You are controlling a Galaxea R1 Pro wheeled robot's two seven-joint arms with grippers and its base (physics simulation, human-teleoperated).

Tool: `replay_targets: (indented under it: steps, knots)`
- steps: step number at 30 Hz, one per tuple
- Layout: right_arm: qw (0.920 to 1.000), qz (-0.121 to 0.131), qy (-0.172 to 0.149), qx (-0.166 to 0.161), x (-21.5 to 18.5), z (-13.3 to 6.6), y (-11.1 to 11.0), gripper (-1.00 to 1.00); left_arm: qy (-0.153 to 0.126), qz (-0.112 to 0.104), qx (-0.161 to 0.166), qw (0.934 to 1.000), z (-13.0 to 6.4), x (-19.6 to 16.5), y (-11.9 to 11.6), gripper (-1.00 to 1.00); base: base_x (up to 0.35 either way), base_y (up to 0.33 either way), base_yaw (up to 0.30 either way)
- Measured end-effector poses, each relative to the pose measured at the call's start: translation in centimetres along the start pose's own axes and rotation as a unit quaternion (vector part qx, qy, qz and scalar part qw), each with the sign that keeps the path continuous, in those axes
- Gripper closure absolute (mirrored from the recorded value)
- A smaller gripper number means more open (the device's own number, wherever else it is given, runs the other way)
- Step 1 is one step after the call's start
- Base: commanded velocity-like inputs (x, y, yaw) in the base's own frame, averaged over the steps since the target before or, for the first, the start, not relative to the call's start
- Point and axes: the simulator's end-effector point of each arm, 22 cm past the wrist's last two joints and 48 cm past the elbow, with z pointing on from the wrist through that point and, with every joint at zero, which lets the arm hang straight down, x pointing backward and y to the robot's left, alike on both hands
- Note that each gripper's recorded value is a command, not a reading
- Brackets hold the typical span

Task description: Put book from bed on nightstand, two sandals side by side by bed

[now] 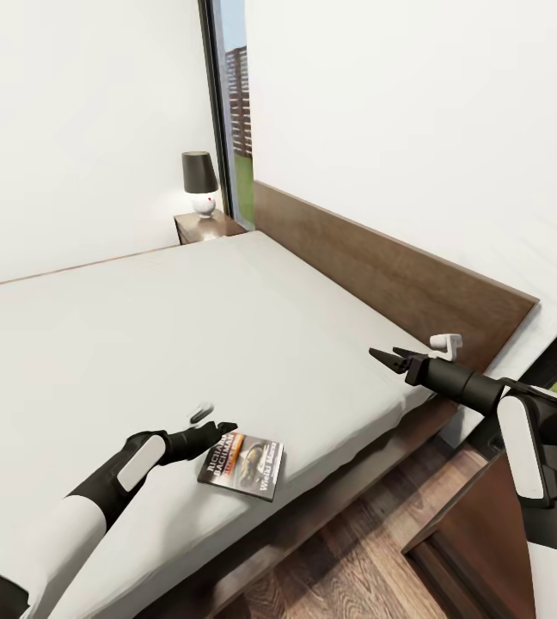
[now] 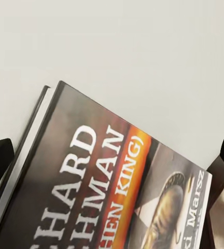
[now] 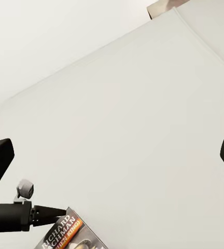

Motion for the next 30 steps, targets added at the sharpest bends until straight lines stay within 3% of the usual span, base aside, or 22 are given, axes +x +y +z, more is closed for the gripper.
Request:
replay_targets:
  steps: [30]
  knots:
    - [1.0000,0.000,0.000,0.000,0.0,0.0,0.0,-1.00,0.007,-0.001,0.010,0.9999,0.8,1.1,-1.6,-1.00,0.000,0.000,0.000]
